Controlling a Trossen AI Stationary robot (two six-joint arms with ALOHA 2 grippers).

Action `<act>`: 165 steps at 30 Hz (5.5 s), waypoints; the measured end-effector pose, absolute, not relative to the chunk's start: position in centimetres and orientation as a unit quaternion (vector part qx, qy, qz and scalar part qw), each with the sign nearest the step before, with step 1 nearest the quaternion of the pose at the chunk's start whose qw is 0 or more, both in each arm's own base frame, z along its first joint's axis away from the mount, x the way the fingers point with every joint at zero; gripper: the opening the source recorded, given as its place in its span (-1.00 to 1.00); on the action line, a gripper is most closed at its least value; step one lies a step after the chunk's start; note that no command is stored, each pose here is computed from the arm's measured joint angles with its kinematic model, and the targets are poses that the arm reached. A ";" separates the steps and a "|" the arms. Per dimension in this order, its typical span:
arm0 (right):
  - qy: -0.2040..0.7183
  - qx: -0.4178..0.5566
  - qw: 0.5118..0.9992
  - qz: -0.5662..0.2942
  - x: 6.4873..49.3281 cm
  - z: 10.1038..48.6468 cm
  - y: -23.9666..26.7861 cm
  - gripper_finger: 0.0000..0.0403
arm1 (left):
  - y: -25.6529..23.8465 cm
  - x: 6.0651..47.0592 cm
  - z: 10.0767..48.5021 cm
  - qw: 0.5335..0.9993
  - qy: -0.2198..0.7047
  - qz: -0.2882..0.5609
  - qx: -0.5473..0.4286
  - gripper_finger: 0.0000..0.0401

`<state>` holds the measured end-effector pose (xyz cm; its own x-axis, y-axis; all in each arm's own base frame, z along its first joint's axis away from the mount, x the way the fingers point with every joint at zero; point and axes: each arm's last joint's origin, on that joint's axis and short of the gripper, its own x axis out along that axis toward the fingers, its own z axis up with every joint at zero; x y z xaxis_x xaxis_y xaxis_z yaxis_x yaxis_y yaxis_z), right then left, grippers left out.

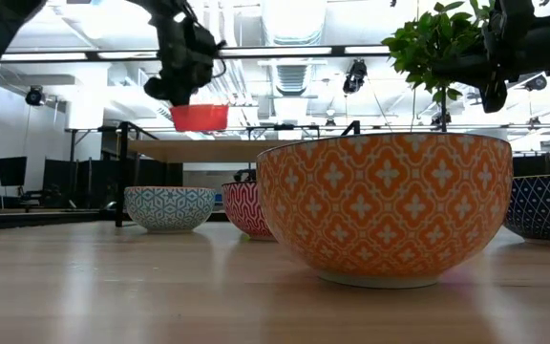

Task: Place and stack bowls onto a shelf
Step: Put the transparent orange bowl on the shelf, then stack the transparent violet bowl on top of the transparent orange bowl on the shelf

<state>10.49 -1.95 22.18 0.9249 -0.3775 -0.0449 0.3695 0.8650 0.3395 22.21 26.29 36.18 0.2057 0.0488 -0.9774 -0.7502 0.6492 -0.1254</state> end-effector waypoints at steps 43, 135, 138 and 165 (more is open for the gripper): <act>-0.003 0.206 0.958 -0.197 10.6 21.8 -2.0 -0.91 | 20.7 26.1 39.1 0.824 0.519 0.167 -0.156 -0.74; 0.589 0.055 0.801 -0.093 33.3 21.5 4.1 -0.81 | 3.1 12.3 31.4 0.986 -0.083 0.076 0.123 -0.79; 0.588 0.067 0.801 -0.092 33.5 21.7 3.4 -0.66 | 3.1 12.3 31.4 0.986 -0.084 0.076 0.123 -0.79; 0.599 0.009 0.799 -0.048 34.2 18.4 3.1 -0.49 | 3.1 12.4 31.4 0.985 -0.079 0.077 0.131 -0.79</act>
